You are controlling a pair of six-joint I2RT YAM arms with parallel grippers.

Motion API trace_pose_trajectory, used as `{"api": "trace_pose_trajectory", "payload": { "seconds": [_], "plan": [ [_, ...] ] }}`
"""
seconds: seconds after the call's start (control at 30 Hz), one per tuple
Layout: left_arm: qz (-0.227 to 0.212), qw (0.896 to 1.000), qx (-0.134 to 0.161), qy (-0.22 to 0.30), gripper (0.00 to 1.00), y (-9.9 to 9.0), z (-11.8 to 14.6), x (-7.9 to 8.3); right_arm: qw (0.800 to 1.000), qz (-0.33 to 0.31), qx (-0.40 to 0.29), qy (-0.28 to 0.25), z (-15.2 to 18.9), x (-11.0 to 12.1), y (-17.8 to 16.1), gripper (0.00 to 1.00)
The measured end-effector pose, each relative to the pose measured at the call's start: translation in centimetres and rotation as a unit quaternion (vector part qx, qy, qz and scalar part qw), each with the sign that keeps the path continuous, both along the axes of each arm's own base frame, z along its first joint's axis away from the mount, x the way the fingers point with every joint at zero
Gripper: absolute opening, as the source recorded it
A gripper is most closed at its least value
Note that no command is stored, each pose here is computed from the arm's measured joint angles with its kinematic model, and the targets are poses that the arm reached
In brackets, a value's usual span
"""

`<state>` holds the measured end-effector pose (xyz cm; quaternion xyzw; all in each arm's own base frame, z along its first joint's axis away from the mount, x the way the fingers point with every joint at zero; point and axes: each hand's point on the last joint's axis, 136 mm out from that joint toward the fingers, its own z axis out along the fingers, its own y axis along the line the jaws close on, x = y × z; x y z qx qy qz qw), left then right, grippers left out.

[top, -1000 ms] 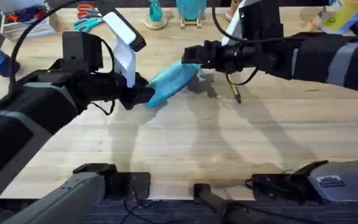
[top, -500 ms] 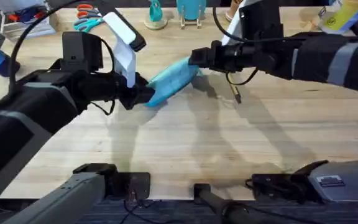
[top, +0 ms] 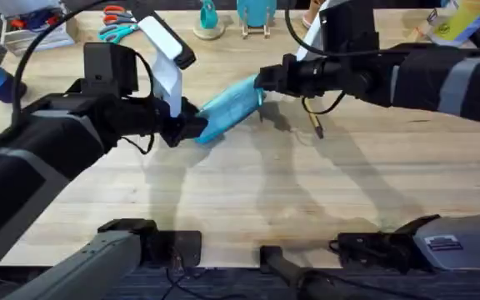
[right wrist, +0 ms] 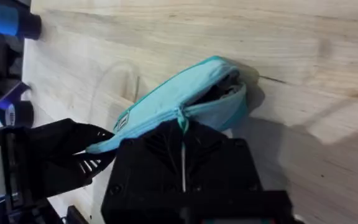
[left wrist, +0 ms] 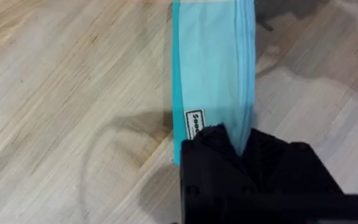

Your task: Unzip the bag, pick up the pens from the table one at a time and place them inside, then zip the bag closed.

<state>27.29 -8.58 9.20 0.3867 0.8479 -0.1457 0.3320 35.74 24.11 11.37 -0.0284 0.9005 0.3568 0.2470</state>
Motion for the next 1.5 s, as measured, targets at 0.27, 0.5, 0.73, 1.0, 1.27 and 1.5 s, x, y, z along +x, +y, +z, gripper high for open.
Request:
{"api": "trace_pose_trajectory", "payload": {
  "seconds": [0.27,0.5,0.73,1.0,1.27,1.5],
  "plan": [
    [0.000,1.000,0.000,0.000,0.041,0.0,0.0,0.0,1.000,0.009,0.009,0.004,0.1,-0.3,0.3,0.032],
    [0.000,1.000,0.000,0.000,0.041,0.0,0.0,0.0,1.000,0.016,0.020,-0.002,1.3,-0.3,0.7,0.032],
    [0.000,1.000,0.000,0.001,0.041,0.0,0.0,0.0,0.999,0.016,0.028,-0.022,3.2,0.0,0.8,0.031],
    [0.000,1.000,0.001,0.001,0.041,0.0,0.0,0.0,0.999,0.019,0.030,-0.022,3.4,0.0,0.9,0.031],
    [0.001,1.000,0.001,0.001,0.041,0.0,0.0,0.0,0.999,0.026,0.030,-0.024,3.4,-0.3,1.2,0.030],
    [0.001,1.000,0.001,0.002,0.042,0.1,-0.1,-0.1,0.997,0.056,0.022,-0.040,3.6,-1.3,2.9,0.030]
  ]
}}
